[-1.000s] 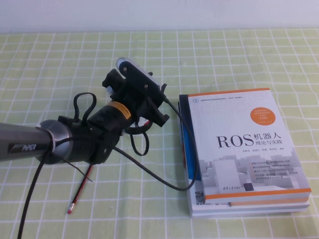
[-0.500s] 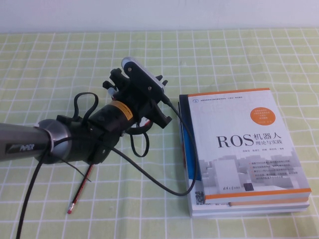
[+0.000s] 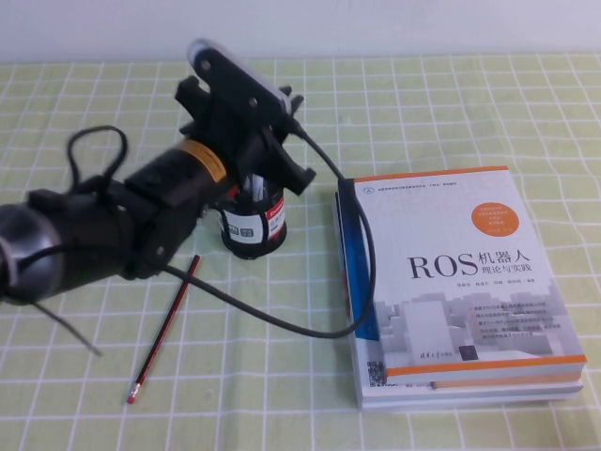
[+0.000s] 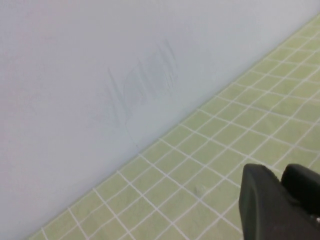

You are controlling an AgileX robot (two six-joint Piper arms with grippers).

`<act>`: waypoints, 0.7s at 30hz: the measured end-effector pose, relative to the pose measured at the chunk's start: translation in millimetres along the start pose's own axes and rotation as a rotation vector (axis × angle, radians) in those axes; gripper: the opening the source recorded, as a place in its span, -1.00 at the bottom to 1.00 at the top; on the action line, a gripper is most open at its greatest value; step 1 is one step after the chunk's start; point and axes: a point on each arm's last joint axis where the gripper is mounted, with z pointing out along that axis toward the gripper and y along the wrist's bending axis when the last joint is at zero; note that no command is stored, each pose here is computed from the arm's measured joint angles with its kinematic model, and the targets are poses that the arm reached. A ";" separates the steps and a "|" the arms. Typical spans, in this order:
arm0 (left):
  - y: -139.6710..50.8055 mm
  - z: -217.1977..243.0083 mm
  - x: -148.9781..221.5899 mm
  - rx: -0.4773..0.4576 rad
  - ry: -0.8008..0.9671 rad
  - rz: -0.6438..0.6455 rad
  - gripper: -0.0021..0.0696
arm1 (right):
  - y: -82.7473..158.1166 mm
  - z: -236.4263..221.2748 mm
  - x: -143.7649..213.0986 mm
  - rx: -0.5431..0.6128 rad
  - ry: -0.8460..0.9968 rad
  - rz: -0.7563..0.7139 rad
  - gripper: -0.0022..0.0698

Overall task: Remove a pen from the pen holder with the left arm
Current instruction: Pick up the pen from the pen holder, then place the pen on the table

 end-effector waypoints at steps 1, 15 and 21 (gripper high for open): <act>3.7 -5.6 -8.4 -0.007 -0.009 -0.018 -0.83 | 0.0 0.0 0.0 0.000 0.000 0.000 -0.97; 41.8 -68.2 -90.3 -0.059 -0.009 -0.128 -0.83 | 0.0 0.0 0.0 0.000 0.000 0.000 -0.97; 49.8 -83.2 -103.9 -0.057 0.083 -0.202 -0.83 | 0.0 0.0 0.0 0.000 0.000 0.000 -0.97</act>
